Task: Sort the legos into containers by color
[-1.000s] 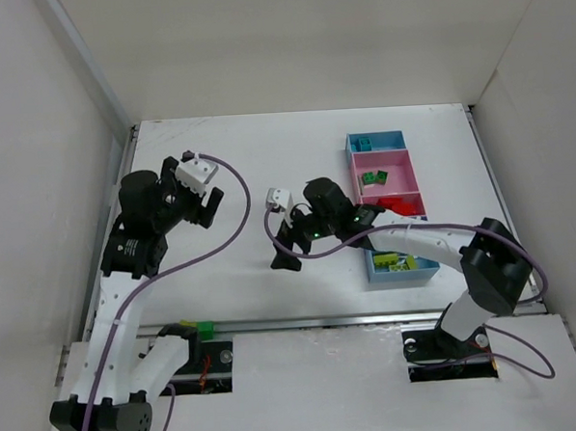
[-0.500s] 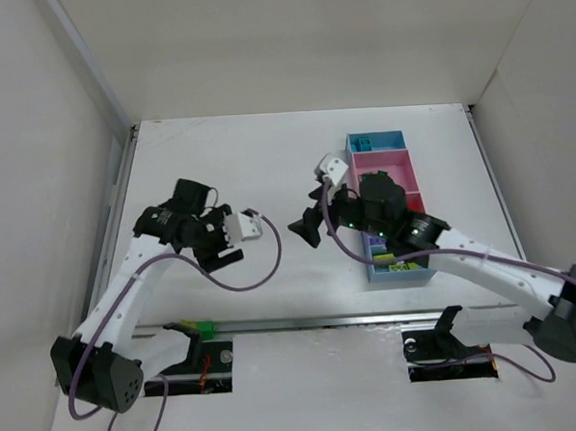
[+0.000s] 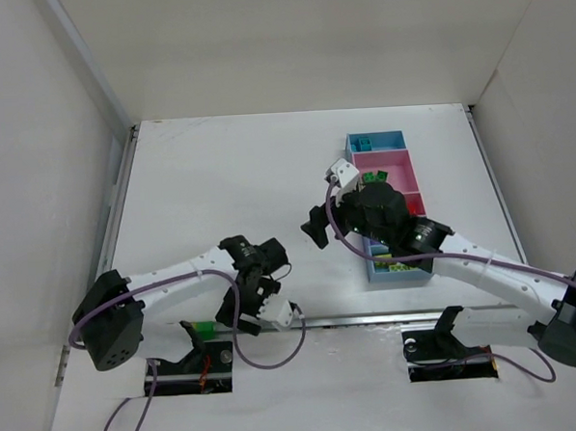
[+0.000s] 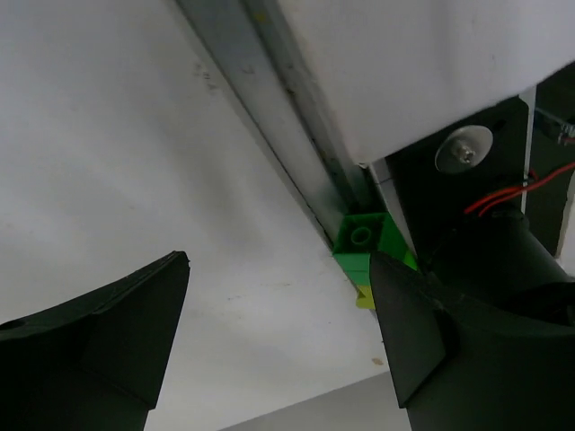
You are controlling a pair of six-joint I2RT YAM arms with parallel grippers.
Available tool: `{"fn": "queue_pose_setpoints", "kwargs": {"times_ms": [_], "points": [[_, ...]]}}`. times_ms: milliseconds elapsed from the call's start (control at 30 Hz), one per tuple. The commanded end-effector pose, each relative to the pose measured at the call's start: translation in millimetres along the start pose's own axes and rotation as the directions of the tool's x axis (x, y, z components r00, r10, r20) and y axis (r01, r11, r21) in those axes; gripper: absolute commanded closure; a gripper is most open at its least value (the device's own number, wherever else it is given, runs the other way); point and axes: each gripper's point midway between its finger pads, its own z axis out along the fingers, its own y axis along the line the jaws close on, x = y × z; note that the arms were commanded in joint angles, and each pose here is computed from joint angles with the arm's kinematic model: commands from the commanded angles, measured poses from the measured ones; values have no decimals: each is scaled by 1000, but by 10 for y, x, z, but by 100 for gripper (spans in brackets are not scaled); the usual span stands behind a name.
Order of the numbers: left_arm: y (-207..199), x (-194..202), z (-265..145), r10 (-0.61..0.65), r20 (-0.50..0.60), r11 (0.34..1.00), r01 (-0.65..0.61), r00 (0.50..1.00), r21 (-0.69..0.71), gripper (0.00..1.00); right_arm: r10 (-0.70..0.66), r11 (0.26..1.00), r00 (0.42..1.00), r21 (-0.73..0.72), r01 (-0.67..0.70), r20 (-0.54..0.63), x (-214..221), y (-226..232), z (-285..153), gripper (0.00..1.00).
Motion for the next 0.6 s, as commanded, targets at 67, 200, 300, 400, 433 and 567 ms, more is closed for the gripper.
{"fn": "queue_pose_setpoints", "kwargs": {"times_ms": [67, 200, 300, 400, 433, 567], "points": [[48, 187, 57, 128, -137, 991, -133, 982, -29, 21, 109, 992, 994, 54, -110, 15, 20, -73, -150, 0], [381, 141, -46, -26, -92, 982, 8, 995, -190, 26, 165, 985, 986, 49, -166, 31, -28, -47, -206, 0], [620, 4, -266, -223, 76, 919, 235, 972, -315, 26, 241, 968, 970, 68, -243, 29, 2, -50, -172, 0], [718, 167, -532, -393, 220, 800, 450, 893, -396, 23, 393, 915, 919, 87, -393, 25, 13, -11, -73, 0], [782, 287, -629, -447, 243, 744, 508, 861, -434, 23, 434, 896, 901, 95, -434, 15, 57, 2, -32, 0], [874, 885, -922, -706, 356, 404, 761, 612, -507, 25, 519, 855, 853, 48, -517, -58, 70, 252, 247, 3]]}}
